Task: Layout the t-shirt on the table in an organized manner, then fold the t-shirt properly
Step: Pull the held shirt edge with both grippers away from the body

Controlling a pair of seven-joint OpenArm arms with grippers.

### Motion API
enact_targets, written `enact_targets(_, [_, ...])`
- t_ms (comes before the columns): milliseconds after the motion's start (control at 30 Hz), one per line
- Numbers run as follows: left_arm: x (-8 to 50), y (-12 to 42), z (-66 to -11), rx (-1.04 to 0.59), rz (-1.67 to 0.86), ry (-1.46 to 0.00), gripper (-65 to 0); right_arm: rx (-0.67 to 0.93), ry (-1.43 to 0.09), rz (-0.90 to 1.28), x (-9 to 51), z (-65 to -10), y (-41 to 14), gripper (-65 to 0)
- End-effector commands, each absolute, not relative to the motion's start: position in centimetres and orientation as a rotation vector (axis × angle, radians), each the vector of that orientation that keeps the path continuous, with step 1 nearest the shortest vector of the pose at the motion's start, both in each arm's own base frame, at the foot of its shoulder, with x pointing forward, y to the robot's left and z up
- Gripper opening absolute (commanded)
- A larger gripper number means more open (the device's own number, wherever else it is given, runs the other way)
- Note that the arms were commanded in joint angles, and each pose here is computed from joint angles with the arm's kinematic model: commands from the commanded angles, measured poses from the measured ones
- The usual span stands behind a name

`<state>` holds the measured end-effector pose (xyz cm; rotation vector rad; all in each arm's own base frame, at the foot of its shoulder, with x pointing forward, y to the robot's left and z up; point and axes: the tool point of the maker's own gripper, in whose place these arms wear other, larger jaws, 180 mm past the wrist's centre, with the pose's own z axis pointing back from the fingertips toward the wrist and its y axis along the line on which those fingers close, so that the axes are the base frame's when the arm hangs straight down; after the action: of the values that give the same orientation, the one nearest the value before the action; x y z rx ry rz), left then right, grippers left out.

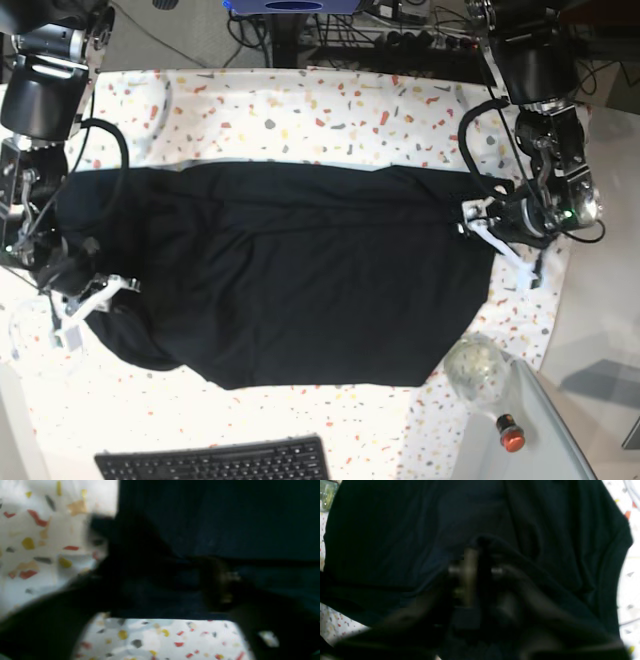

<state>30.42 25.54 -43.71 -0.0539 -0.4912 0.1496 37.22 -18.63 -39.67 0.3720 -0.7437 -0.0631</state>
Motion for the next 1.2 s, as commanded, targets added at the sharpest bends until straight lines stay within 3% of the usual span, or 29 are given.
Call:
enact_targets(0, [32.6,26.3,-41.7,-0.051,0.169,-0.571,-7.2,0.364,-0.823,-0.055,38.4,-37.4,-19.2,-42.3])
enact_targets(100, [33.2,27.3,-40.4,-0.053,0.221,-0.619,-0.2,0.339,-0.874,-0.024,38.0,-35.7,-19.2,-39.5])
enact_targets(233, [33.1,28.5,-37.5,-0.105,0.294,-0.732,-0.3,0.28,-0.948,-0.05,36.0,-33.6,-21.3,-39.6])
enact_targets(367, [28.3,29.7,-37.6,-0.168,0.391,-0.76,-0.3,0.204,-1.018,-0.281,31.7,-32.9,-26.3,-38.4])
enact_targets(433, [24.8,30.3,-39.2,-0.203,0.463,-0.723,-0.3,0.172,-0.996,-0.37,28.9,-33.9,-27.9,-37.2])
enact_targets(533, [20.4,30.8,-41.6,-0.233,0.558,-0.68,-0.3,0.173,-0.887,-0.348,25.4,-36.5,-27.4,-32.3])
enact_targets(600, [19.1,30.6,-42.7,-0.233,0.574,-0.69,-0.3,0.187,-0.849,-0.358,23.3,-37.8,-26.8,-32.3])
enact_targets(933, [22.3,26.8,-45.8,-0.321,0.563,-0.726,-0.3,0.313,-0.735,-0.414,19.7,-43.4,-24.4,-32.3])
enact_targets(1167, [24.1,26.6,-46.7,-0.349,0.599,-0.72,-0.5,0.308,-0.73,-0.443,19.2,-43.8,-24.9,-32.3])
